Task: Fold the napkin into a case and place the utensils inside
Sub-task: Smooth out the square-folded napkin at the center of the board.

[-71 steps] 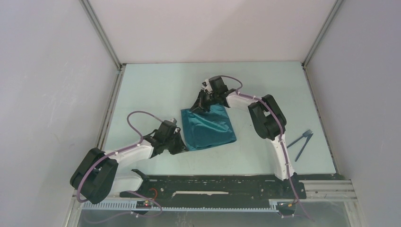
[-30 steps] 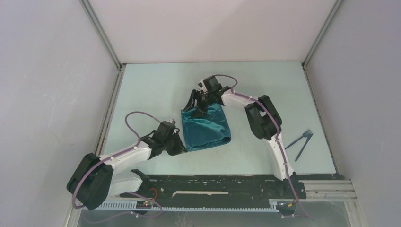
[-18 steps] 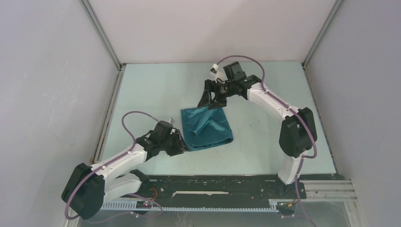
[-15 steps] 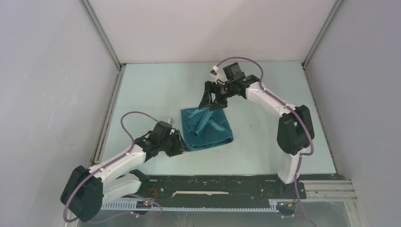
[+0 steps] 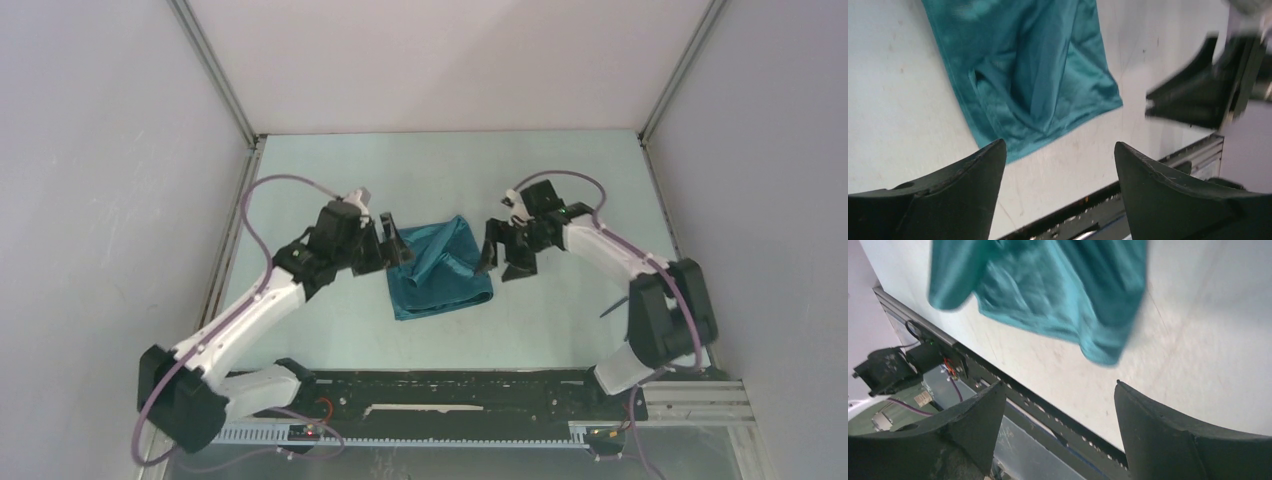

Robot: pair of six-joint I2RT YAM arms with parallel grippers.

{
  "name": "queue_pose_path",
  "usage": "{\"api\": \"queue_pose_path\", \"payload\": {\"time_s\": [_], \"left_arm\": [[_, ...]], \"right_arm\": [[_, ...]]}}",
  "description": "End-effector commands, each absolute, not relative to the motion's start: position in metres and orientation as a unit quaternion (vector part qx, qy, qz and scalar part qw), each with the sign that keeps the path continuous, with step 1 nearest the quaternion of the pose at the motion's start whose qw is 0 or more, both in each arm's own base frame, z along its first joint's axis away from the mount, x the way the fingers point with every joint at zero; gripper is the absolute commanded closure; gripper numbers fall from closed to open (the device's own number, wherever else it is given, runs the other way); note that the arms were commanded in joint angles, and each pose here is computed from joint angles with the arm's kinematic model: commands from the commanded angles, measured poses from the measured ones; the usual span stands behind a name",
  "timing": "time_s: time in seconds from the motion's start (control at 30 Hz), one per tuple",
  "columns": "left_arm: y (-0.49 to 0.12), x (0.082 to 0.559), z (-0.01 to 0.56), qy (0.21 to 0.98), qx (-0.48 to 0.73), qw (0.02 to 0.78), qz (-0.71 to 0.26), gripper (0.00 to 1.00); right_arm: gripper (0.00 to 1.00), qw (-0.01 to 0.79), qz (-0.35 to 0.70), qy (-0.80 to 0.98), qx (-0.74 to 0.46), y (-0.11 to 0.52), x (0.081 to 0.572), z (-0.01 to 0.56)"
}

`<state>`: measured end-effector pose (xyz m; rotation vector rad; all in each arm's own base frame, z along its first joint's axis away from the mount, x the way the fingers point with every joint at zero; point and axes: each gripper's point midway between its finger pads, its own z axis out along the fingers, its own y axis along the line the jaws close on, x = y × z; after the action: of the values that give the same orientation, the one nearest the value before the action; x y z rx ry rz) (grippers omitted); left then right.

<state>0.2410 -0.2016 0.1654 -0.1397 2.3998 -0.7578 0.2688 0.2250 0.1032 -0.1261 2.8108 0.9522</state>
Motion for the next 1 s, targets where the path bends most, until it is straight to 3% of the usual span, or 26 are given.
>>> {"api": "queue_pose_path", "payload": {"time_s": [0.0,0.1,0.27,0.57,0.7,0.87,0.97], "left_arm": [[-0.207,0.284,0.172,0.906,-0.047,0.307,-0.286,0.13],[-0.237,0.295,0.163,0.916,0.001,0.25,-0.314,0.05],[-0.236,0.287,0.135,0.948,0.058,0.226,-0.217,0.02],[-0.216,0.272,0.095,0.965,0.1,0.22,-0.101,0.1],[-0.217,0.276,0.094,0.967,0.103,0.214,-0.088,0.2],[-0.228,0.264,0.094,0.967,0.113,0.191,-0.125,0.15],[-0.226,0.262,0.093,0.966,0.112,0.195,-0.125,0.19]], "right_arm": [[0.14,0.106,0.332,0.937,-0.019,0.206,0.243,0.1],[0.14,0.1,0.355,0.929,-0.005,0.21,0.237,0.089],[0.12,0.096,0.368,0.925,0.019,0.213,0.246,0.071],[0.17,0.07,0.368,0.926,0.053,0.219,0.256,0.044],[0.23,0.064,0.364,0.927,0.058,0.219,0.257,0.037],[0.26,0.06,0.363,0.928,0.064,0.218,0.259,0.03],[0.3,0.06,0.369,0.925,0.066,0.219,0.262,0.03]]}}
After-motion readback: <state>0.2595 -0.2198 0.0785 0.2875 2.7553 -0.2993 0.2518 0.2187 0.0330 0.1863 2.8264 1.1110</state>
